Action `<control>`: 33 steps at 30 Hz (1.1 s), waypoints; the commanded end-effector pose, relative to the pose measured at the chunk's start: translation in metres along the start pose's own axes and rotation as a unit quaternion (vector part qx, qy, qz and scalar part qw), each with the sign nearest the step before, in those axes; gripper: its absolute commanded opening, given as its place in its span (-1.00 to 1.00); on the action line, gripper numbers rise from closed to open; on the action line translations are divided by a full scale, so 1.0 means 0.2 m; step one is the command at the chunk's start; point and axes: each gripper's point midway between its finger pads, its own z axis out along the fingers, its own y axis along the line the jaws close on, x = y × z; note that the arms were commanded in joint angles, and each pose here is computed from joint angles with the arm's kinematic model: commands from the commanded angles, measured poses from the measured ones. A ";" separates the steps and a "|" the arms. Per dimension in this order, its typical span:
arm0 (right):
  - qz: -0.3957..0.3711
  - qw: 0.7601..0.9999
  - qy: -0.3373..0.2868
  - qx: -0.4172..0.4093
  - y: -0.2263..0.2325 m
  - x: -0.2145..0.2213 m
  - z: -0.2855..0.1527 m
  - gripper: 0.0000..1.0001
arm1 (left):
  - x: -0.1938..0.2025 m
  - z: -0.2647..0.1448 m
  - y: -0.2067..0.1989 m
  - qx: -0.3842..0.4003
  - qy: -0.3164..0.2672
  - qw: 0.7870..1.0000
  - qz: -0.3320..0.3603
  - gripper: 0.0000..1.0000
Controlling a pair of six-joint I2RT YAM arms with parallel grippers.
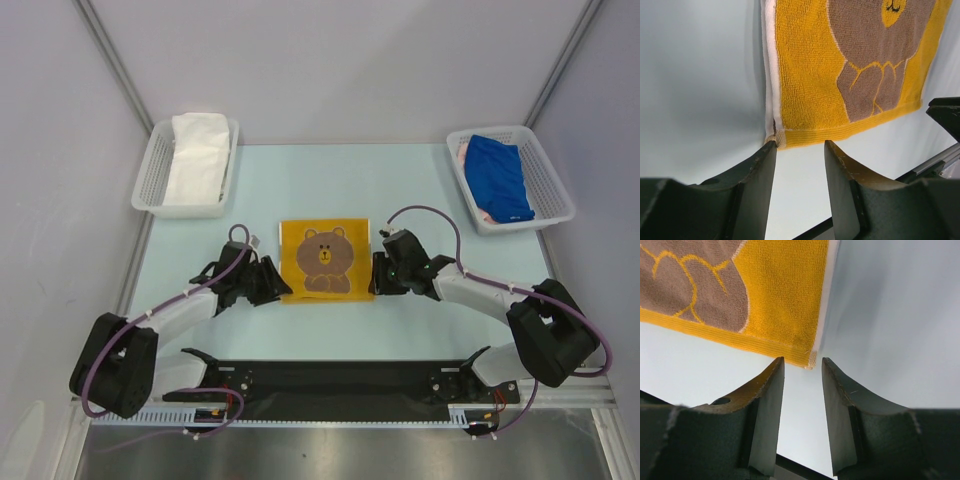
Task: Fold and stack the towels
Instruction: Fold the towel
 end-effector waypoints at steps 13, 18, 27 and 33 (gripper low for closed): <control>0.009 1.000 0.009 0.002 -0.01 0.04 0.02 -0.19 | 0.00 0.00 0.01 -0.004 -0.004 1.000 0.010 0.08; 0.009 1.000 0.014 0.001 0.00 0.06 0.04 -0.20 | 0.00 0.01 0.01 -0.003 -0.003 1.000 0.010 0.04; 0.009 1.000 0.013 0.001 0.00 0.06 0.04 -0.30 | -0.02 0.04 0.00 -0.002 -0.003 1.000 0.010 -0.33; 0.009 1.000 0.010 0.000 0.01 0.04 0.04 -0.35 | -0.06 0.03 -0.02 -0.007 -0.011 1.000 0.023 -0.63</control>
